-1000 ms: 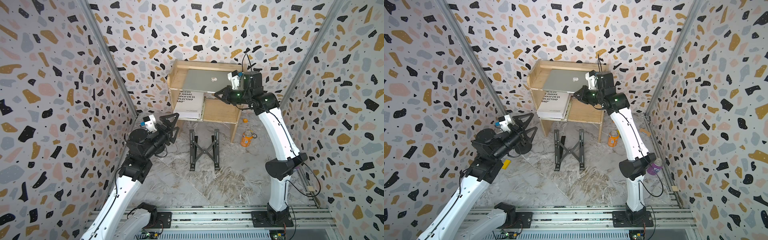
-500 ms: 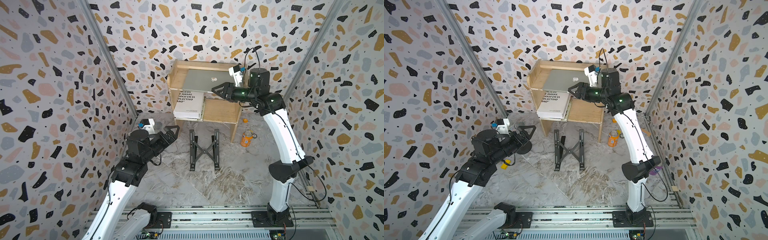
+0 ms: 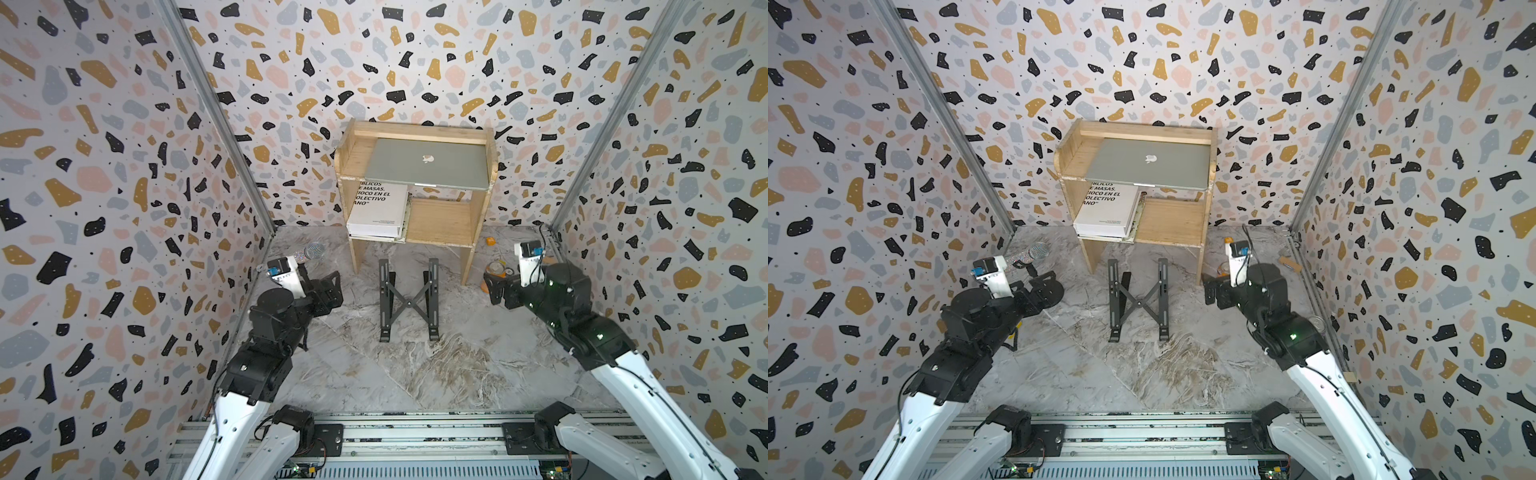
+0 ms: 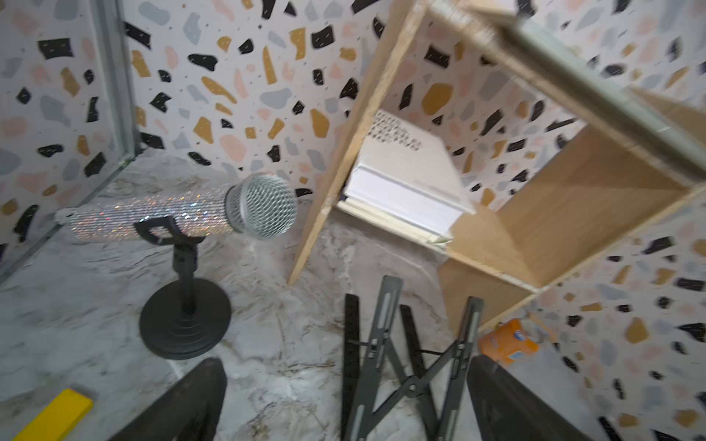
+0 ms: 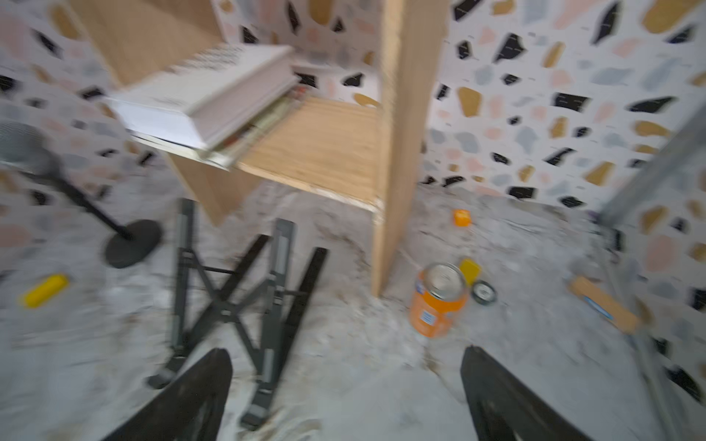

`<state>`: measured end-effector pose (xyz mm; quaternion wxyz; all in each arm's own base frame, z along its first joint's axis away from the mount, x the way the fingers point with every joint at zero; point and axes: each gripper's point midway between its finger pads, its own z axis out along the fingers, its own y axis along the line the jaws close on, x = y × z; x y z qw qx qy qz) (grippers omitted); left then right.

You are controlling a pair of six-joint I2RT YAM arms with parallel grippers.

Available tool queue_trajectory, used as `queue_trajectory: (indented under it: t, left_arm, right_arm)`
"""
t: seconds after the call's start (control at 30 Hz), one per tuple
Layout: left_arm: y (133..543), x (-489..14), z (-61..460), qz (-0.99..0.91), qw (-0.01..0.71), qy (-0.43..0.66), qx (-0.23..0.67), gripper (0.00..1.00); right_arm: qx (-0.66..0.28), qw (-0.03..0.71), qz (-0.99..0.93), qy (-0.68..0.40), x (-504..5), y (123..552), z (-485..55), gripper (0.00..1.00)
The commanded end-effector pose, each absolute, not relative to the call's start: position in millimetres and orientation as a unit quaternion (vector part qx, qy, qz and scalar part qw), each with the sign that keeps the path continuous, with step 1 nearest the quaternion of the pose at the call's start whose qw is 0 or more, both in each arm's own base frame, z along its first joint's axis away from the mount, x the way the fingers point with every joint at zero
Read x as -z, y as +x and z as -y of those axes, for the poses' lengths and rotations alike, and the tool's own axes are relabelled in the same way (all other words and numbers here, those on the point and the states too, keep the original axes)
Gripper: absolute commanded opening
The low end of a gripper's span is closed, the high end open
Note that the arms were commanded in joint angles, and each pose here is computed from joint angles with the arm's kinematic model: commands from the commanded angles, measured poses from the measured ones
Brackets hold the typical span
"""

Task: Close the laptop lid and set it aside
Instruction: Reset both arms

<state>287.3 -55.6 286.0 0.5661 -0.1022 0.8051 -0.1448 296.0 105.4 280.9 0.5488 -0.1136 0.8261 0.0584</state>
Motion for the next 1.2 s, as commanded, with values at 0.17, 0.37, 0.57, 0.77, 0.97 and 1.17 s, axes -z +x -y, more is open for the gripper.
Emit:
queue_trajectory:
  t: [0.17,0.37,0.57,0.77,0.97,1.17]
  left_arm:
    - [316,-211,9,-0.804,0.586,-0.078,-0.066,1.0]
    - [333,-168,9,-0.805,0.582,-0.044,-0.102,1.0]
    - [349,-133,3,-0.8,0.586,-0.031,-0.127,1.0]
    - [353,-118,-10,-0.793,0.596,-0.053,-0.116,1.0]
    - [367,-101,-8,-0.815,0.566,-0.044,-0.115,1.0]
    - [367,-101,-10,-0.814,0.568,-0.045,-0.117,1.0]
  right_arm:
    - [0.12,0.555,-0.823,0.004,-196,340,-20,0.99]
    - [0.124,0.576,-0.807,0.024,-153,349,-5,0.99]
    - [0.135,0.58,-0.803,0.028,-123,350,16,0.99]
    - [0.112,0.585,-0.802,0.049,-101,363,28,0.99]
    - [0.11,0.573,-0.81,0.056,-89,371,32,0.99]
    - [0.11,0.558,-0.821,0.047,-85,377,30,1.0]
